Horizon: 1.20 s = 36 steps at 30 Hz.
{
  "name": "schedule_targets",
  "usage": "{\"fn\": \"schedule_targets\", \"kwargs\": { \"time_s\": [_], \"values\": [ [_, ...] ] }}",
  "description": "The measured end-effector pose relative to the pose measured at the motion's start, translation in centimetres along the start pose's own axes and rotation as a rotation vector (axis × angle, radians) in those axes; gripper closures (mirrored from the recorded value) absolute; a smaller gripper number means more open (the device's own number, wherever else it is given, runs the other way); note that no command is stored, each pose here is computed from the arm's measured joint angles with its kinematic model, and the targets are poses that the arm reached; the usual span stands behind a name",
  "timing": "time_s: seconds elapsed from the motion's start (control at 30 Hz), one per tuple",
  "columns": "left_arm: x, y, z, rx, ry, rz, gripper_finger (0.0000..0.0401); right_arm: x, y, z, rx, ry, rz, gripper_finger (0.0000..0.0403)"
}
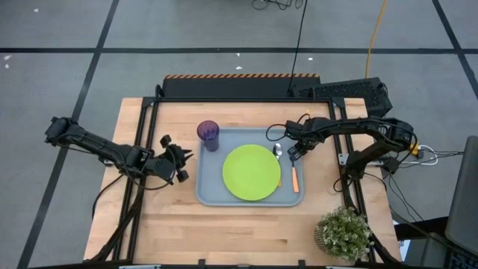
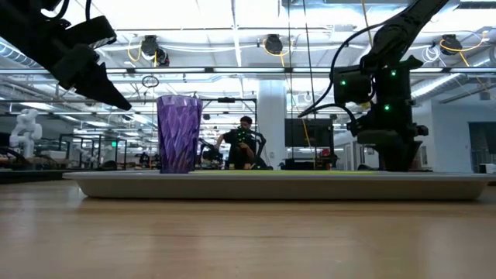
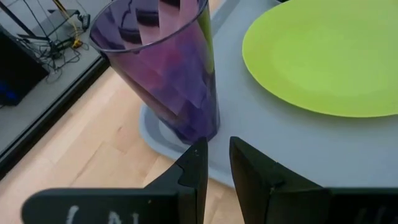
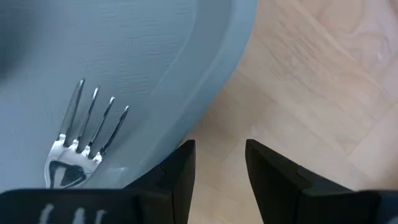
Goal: Pick and place plate/cup/fork/spoon on tray
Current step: Adjust the gray serving tray to the center of the table, then adjust the green plate on the gray serving tray
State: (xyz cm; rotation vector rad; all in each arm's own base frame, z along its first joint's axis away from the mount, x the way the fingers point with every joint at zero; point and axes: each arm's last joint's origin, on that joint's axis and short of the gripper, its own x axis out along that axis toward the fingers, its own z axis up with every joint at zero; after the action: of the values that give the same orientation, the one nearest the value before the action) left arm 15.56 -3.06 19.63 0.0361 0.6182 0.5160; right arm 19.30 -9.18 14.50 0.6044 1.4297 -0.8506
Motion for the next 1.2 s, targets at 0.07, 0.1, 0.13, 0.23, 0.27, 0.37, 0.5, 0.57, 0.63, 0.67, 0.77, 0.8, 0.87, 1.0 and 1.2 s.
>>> {"fn": "schedule_targets", "kwargs": {
  "time_s": [0.07,0.1,0.13,0.23,0.27,0.37,0.5,0.57,0.63,0.67,0.77,0.8,0.87,1.0,1.2],
  "values": [
    [0.0,0.0,0.0,0.0,0.0,0.0,0.0329,0.01,0.04,0.06,0.001,-0.006,0.004,0.0268],
    [0.0,0.0,0.0,-0.001,0.0,0.0,0.0329,0.0,0.06,0.1,0.002,-0.01,0.007,0.0268],
    [0.0,0.0,0.0,-0.004,0.0,0.0,0.0329,0.0,0.08,0.13,0.003,-0.013,0.009,0.0268],
    [0.0,0.0,0.0,-0.009,0.001,-0.001,0.0329,0.0,0.17,0.17,0.004,-0.011,0.03,0.0268],
    [0.0,0.0,-0.01,-0.009,0.001,0.0,0.0329,0.0,0.19,0.2,0.004,-0.012,0.035,0.0268],
    [0.0,0.0,-0.02,-0.009,0.002,-0.001,0.0329,0.0,0.21,0.2,0.013,-0.011,0.04,0.0268],
    [0.0,0.02,-0.07,-0.017,0.007,-0.001,0.0329,-0.02,0.36,0.12,0.028,0.017,0.087,0.0268],
    [0.0,0.02,-0.08,-0.019,0.008,-0.001,0.0329,-0.04,0.56,0.0,0.021,0.026,0.105,0.0268],
    [0.0,0.03,-0.09,-0.018,0.009,0.0,0.0329,-0.09,0.77,-0.11,0.01,0.026,0.107,0.0268],
    [0.0,0.03,-0.1,-0.017,0.01,0.0,0.0329,-0.1,0.85,-0.16,0.005,0.026,0.107,0.0268],
    [0.0,0.04,-0.12,-0.016,0.011,0.001,0.0329,-0.12,0.99,-0.25,-0.002,0.024,0.105,0.0268],
    [0.0,0.04,-0.12,-0.016,0.011,0.0,0.0329,-0.13,0.99,-0.25,-0.004,0.022,0.101,0.0268],
    [0.0,0.02,-0.13,-0.016,0.014,-0.006,0.0329,-0.12,0.89,-0.25,-0.005,0.012,0.074,0.0268],
    [-0.01,-0.01,-0.14,-0.016,0.017,-0.014,0.0329,-0.11,0.55,-0.45,-0.016,0.009,0.0,0.0268],
    [-0.09,-0.12,-0.15,-0.017,0.014,-0.021,0.0329,-0.63,0.35,-0.54,-0.07,-0.015,0.001,0.0268]
  ]
}}
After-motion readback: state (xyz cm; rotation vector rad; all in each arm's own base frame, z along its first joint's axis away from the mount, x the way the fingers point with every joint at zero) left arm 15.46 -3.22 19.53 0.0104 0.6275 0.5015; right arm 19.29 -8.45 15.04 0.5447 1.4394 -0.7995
